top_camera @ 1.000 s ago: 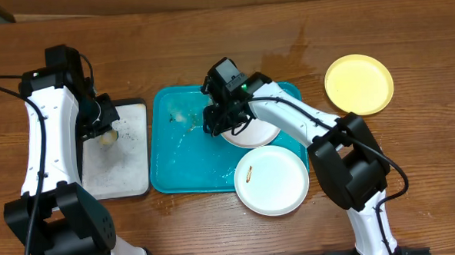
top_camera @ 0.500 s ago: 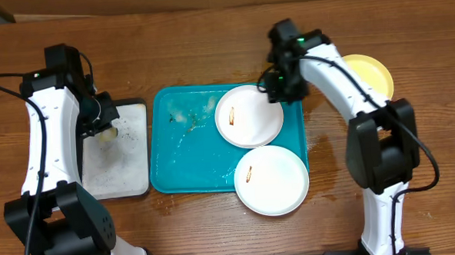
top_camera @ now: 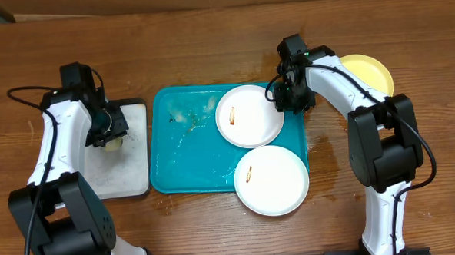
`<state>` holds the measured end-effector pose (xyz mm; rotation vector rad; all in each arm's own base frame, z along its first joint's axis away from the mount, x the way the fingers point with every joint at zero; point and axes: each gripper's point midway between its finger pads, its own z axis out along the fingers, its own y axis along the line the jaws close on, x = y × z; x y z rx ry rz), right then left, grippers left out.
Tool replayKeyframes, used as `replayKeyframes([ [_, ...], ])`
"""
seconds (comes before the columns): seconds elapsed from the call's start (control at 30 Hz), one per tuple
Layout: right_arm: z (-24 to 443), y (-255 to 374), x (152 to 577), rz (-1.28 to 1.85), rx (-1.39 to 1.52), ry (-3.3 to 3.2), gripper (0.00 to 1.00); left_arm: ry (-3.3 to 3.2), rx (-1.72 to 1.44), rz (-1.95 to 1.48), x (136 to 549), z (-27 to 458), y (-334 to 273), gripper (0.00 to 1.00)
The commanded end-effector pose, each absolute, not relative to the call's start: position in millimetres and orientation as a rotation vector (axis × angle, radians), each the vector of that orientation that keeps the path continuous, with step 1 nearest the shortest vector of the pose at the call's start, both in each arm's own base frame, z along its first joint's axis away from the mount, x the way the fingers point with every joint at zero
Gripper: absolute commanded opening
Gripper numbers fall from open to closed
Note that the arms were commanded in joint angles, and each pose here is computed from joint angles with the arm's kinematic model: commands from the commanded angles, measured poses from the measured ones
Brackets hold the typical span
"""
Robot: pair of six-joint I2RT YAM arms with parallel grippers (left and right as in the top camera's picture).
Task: Clean dirty plates on tray and stack at the side
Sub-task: 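Press the sponge into the soapy dark tray with the left gripper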
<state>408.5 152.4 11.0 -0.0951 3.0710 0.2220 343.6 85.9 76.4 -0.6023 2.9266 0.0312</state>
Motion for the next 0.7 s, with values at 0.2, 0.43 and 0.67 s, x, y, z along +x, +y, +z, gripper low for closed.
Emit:
replayKeyframes([
  [0.2, 20.2, 155.6, 409.0, 0.241, -0.099, 3.050, 0.37, 2.931, -0.582, 0.024, 339.6, 75.3, 83.2, 0.81],
  [0.43, 20.2, 155.6, 409.0, 0.241, -0.099, 3.050, 0.38, 2.932, -0.585, 0.021, 339.1, 75.4, 82.8, 0.34],
  [0.67, 20.1, 155.3, 407.9, 0.240, -0.099, 3.054, 0.38, 3.013, -0.768, 0.258, 301.0, 73.0, 101.5, 0.35],
])
